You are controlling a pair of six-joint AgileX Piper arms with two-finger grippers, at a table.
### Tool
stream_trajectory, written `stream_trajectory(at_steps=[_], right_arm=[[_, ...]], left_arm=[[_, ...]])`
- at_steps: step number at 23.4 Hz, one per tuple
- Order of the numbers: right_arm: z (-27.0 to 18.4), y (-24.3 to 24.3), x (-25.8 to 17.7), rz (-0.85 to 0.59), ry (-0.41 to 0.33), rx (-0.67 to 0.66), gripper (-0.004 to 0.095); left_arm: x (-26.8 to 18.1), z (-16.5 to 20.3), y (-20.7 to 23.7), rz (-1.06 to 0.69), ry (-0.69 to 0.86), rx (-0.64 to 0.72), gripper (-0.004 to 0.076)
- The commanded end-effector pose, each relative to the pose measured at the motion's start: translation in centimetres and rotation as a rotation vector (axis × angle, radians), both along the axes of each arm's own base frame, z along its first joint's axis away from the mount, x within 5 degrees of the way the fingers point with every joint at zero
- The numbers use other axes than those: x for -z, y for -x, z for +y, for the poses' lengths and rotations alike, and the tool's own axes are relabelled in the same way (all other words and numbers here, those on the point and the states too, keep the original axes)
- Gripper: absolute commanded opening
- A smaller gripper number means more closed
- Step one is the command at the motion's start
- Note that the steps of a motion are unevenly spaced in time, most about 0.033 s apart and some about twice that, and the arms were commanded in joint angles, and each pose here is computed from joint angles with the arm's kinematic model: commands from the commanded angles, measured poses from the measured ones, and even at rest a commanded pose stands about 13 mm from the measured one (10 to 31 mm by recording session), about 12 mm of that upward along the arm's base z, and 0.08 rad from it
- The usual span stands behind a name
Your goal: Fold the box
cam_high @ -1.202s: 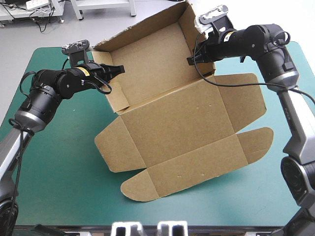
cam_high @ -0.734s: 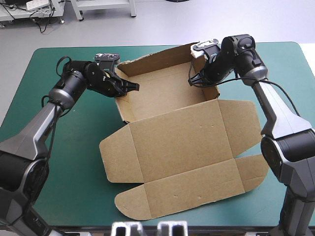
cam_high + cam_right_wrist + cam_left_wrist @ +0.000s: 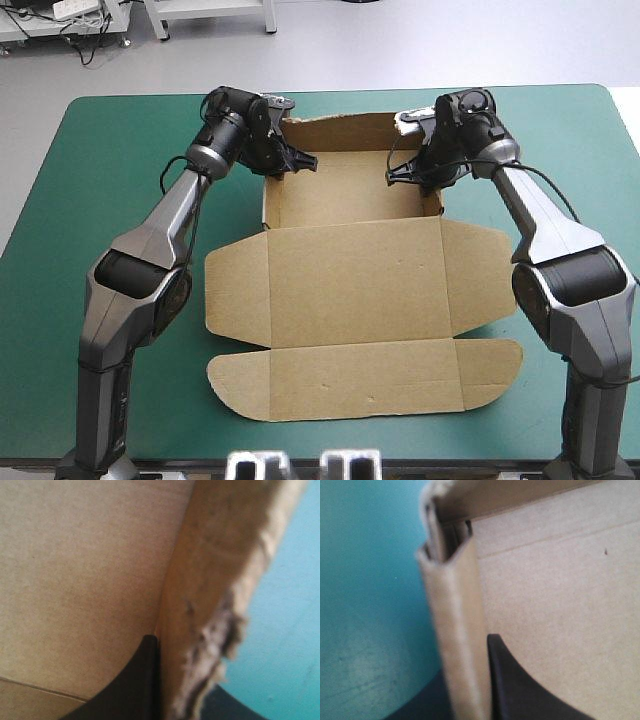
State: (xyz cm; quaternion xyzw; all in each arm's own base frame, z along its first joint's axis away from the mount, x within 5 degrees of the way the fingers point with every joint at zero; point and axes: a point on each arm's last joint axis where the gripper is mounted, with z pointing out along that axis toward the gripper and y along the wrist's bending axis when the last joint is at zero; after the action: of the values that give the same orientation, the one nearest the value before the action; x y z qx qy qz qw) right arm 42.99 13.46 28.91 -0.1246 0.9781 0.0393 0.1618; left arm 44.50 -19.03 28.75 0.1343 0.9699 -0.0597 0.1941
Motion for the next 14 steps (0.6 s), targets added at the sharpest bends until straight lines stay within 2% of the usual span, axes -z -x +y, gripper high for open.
stream_trajectory(at_steps=[1,6,11,14], right_arm=[[1.7,1.3,-2.7,-0.012,-0.155,-0.047,-0.0024],[1.6,1.3,-2.7,-0.016,-0.142,-0.047,-0.0023],[1.6,0.9,-1.9,-0.005,-0.122,-0.06,-0.0024],[1.8,0.8,-1.3,0.008,-0.131,-0.082,-0.0017]], left_arm=[[-3.7,-2.9,2.8,-0.018,0.1,0.083,-0.001],[-2.3,-3.5,2.5,0.032,0.126,0.084,-0.001],[-2.1,-3.2,2.3,0.013,0.079,0.102,-0.0009],[-2.1,-3.3,2.3,0.01,0.078,0.129,0.0049]])
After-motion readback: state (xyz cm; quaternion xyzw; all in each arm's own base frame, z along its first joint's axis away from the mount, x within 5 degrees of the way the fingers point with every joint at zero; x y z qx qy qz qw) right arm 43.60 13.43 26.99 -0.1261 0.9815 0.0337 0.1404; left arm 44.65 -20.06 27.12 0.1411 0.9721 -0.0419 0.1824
